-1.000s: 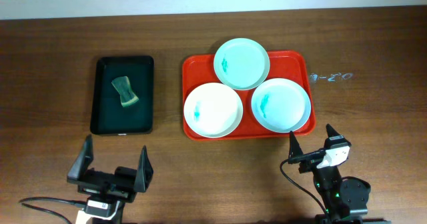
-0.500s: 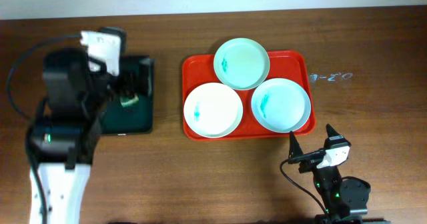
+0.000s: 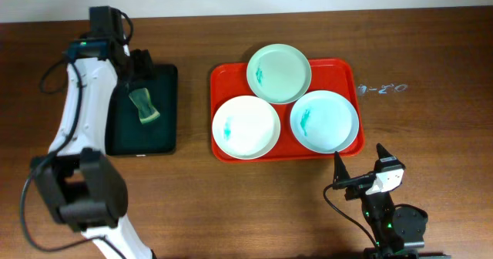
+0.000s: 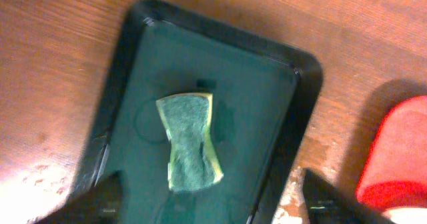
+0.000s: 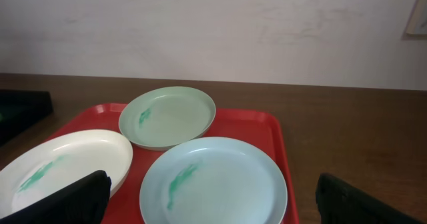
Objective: Clean dirty plates on tray and stack at the side
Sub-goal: 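Grasp the sponge with the left gripper and lift it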
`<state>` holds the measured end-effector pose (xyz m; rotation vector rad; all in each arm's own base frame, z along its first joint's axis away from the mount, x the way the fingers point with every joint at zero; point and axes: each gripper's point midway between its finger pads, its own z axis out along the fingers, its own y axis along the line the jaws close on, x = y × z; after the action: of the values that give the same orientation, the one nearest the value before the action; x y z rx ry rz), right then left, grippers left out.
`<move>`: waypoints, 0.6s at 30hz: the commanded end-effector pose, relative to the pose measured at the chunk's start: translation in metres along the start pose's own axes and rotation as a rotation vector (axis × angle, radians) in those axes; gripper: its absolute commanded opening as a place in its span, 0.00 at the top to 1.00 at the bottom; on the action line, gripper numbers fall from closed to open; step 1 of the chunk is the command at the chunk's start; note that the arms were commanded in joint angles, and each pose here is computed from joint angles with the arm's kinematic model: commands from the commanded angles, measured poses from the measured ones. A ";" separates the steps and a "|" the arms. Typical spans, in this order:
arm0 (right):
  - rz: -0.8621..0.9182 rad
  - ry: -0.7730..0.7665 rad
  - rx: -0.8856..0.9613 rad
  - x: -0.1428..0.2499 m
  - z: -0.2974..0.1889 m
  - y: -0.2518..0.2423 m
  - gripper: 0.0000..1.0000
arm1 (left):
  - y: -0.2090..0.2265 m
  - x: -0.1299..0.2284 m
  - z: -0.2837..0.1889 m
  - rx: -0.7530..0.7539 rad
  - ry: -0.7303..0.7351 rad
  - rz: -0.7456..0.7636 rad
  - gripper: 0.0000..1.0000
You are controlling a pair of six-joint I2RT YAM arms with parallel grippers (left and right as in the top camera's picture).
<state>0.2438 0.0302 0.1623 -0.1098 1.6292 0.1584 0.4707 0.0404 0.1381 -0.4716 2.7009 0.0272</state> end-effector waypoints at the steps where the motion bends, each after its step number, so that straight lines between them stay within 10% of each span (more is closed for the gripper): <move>1: 0.008 0.002 0.001 0.003 0.000 0.000 0.02 | -0.001 0.009 0.046 0.002 0.076 -0.013 0.29; 18: 0.008 0.002 0.001 0.003 0.000 0.000 0.02 | 0.030 0.026 0.107 -0.070 0.143 -0.094 0.33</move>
<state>0.2438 0.0302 0.1623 -0.1098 1.6292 0.1584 0.4799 0.0702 0.0376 -0.6225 2.8114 0.0777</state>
